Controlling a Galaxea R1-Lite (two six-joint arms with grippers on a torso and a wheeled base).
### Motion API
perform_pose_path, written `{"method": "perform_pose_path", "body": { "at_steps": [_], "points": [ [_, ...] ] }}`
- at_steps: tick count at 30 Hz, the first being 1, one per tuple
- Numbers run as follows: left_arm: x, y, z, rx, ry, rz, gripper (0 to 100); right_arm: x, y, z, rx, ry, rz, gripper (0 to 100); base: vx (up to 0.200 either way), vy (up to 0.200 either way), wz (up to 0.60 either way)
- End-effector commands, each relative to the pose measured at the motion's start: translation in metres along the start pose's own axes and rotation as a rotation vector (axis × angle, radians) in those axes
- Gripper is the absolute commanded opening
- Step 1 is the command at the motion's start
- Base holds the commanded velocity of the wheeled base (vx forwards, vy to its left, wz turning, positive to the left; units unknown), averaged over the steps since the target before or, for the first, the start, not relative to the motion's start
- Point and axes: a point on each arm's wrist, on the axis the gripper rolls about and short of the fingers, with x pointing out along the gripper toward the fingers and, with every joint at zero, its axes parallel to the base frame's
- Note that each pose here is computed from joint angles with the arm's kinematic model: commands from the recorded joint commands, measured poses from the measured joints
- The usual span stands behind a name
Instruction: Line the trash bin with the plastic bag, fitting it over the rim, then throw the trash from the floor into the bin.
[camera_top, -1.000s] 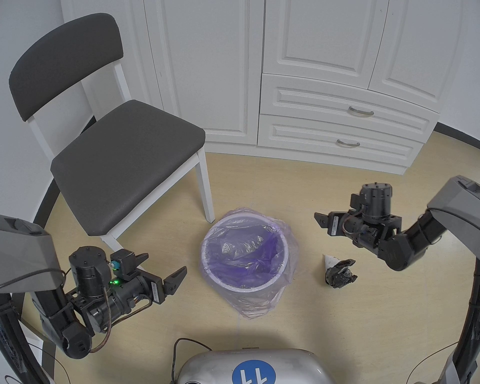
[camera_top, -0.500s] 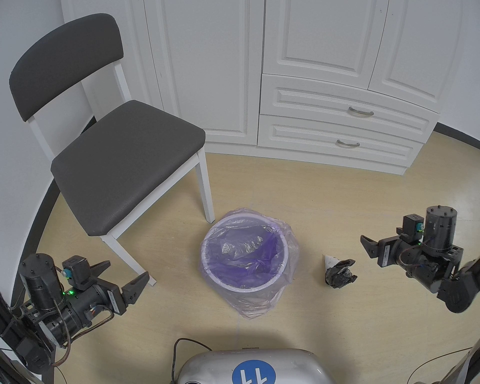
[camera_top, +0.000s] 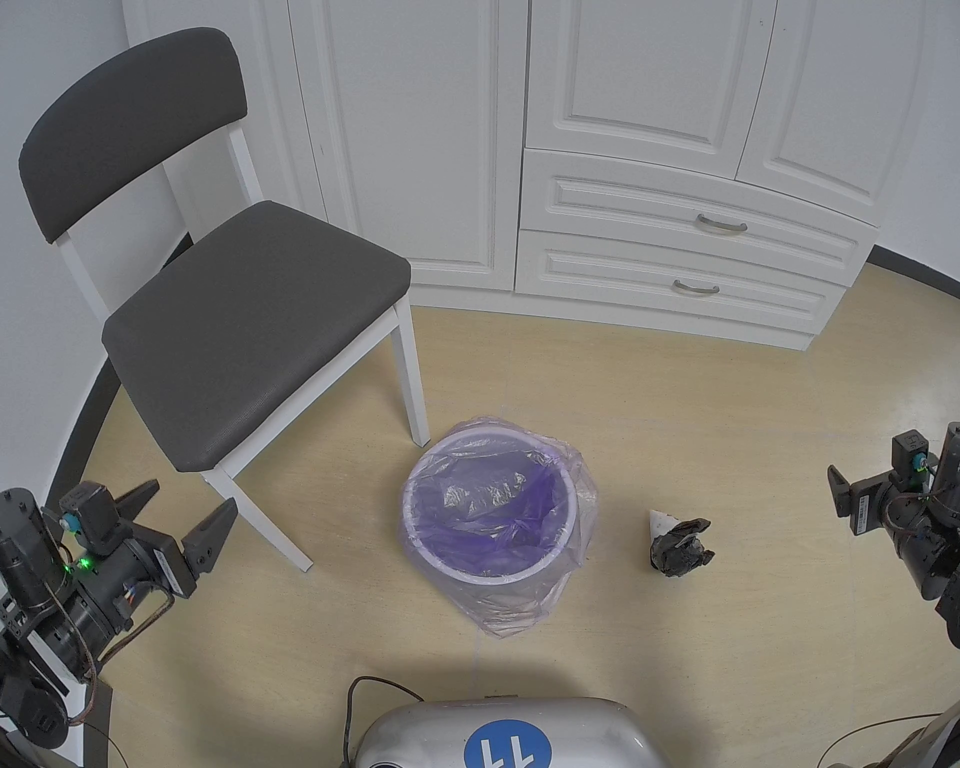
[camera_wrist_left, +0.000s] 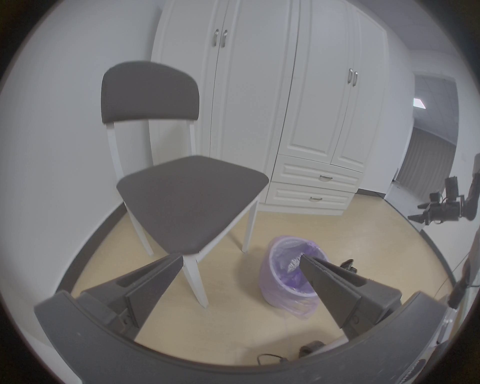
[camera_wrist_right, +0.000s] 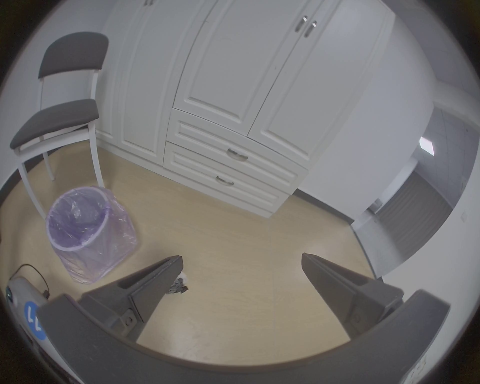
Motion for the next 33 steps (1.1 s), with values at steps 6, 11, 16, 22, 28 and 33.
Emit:
{"method": "perform_pose_path", "body": {
  "at_steps": [6, 11, 16, 22, 28, 33],
  "points": [
    [0.002, -0.001, 0.01, 0.045, -0.047, 0.0, 100, 0.048, 0.016, 0.0, 0.037, 0.087, 0.03, 100, 0.0, 0.0, 0.0],
    [0.004, 0.0, 0.011, 0.042, -0.053, 0.032, 100, 0.099, 0.059, -0.021, 0.174, 0.387, 0.095, 100, 0.0, 0.0, 0.0],
    [0.001, -0.002, 0.01, 0.043, -0.051, 0.023, 100, 0.146, 0.096, -0.016, 0.47, 0.708, 0.168, 100, 0.0, 0.0, 0.0],
    [0.002, -0.003, 0.01, 0.044, -0.047, 0.019, 100, 0.166, 0.117, -0.037, 0.598, 0.839, 0.33, 100, 0.0, 0.0, 0.0],
    [0.003, -0.003, 0.01, 0.044, -0.049, 0.019, 100, 0.192, 0.137, -0.081, 0.628, 0.768, 0.311, 100, 0.0, 0.0, 0.0],
    [0.003, -0.003, 0.01, 0.044, -0.049, 0.019, 100, 0.202, 0.145, -0.098, 0.632, 0.726, 0.283, 100, 0.0, 0.0, 0.0]
  ]
}}
